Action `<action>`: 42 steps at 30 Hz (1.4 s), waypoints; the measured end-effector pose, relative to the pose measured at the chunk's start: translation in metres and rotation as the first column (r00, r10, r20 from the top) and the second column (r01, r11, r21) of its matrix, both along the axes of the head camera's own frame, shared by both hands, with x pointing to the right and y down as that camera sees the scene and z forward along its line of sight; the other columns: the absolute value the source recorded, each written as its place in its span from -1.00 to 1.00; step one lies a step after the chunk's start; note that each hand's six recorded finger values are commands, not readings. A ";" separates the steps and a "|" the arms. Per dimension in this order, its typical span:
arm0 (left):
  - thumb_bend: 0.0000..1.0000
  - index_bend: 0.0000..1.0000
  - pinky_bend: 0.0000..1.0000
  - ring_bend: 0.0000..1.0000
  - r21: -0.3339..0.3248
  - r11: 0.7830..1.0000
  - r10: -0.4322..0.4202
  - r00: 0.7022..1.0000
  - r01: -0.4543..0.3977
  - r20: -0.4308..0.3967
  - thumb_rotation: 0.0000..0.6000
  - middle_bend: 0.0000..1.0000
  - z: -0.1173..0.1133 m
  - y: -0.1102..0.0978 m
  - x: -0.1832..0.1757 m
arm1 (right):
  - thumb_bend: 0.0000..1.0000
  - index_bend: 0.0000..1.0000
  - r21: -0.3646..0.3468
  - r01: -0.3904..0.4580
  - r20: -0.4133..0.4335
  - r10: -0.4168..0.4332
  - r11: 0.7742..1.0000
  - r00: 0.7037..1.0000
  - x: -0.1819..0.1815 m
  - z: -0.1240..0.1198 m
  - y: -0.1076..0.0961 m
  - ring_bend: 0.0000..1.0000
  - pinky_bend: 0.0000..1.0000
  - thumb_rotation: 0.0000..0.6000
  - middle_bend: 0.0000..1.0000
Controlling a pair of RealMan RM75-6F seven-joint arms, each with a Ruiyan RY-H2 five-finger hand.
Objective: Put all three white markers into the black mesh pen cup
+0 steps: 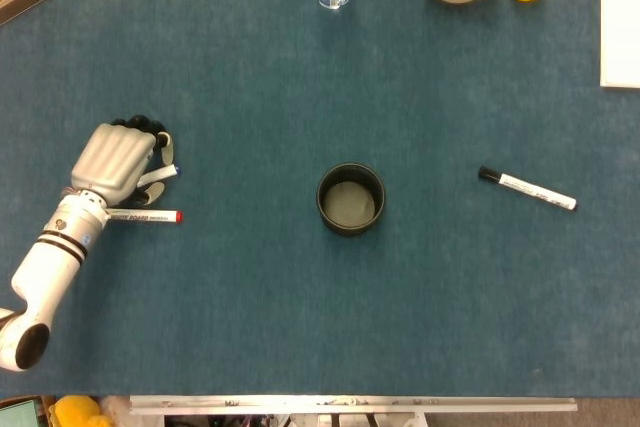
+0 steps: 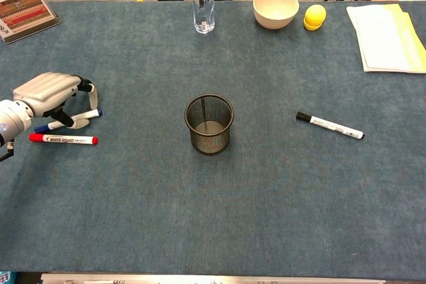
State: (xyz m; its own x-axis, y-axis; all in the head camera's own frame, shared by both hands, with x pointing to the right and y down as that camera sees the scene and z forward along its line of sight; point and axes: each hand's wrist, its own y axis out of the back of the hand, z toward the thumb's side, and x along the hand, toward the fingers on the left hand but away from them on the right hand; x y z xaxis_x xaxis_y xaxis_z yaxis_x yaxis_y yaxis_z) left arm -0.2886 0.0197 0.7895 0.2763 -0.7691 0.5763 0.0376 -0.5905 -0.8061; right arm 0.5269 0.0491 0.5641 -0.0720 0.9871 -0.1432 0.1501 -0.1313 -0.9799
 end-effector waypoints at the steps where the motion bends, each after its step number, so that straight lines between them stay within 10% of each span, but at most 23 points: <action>1: -0.52 -0.06 -0.37 -0.57 0.000 1.000 0.000 1.000 0.000 0.000 1.00 -0.43 0.000 0.000 0.000 | -0.45 0.05 0.000 0.000 0.000 0.000 1.000 1.000 0.000 0.000 0.000 -0.33 0.05 1.00 -0.05; 42: -0.43 0.10 -0.37 -0.56 -0.005 1.000 0.022 1.000 -0.022 0.012 1.00 -0.41 0.004 -0.001 0.008 | -0.45 0.05 0.017 -0.014 0.002 0.014 1.000 1.000 0.005 -0.005 0.004 -0.33 0.05 1.00 -0.05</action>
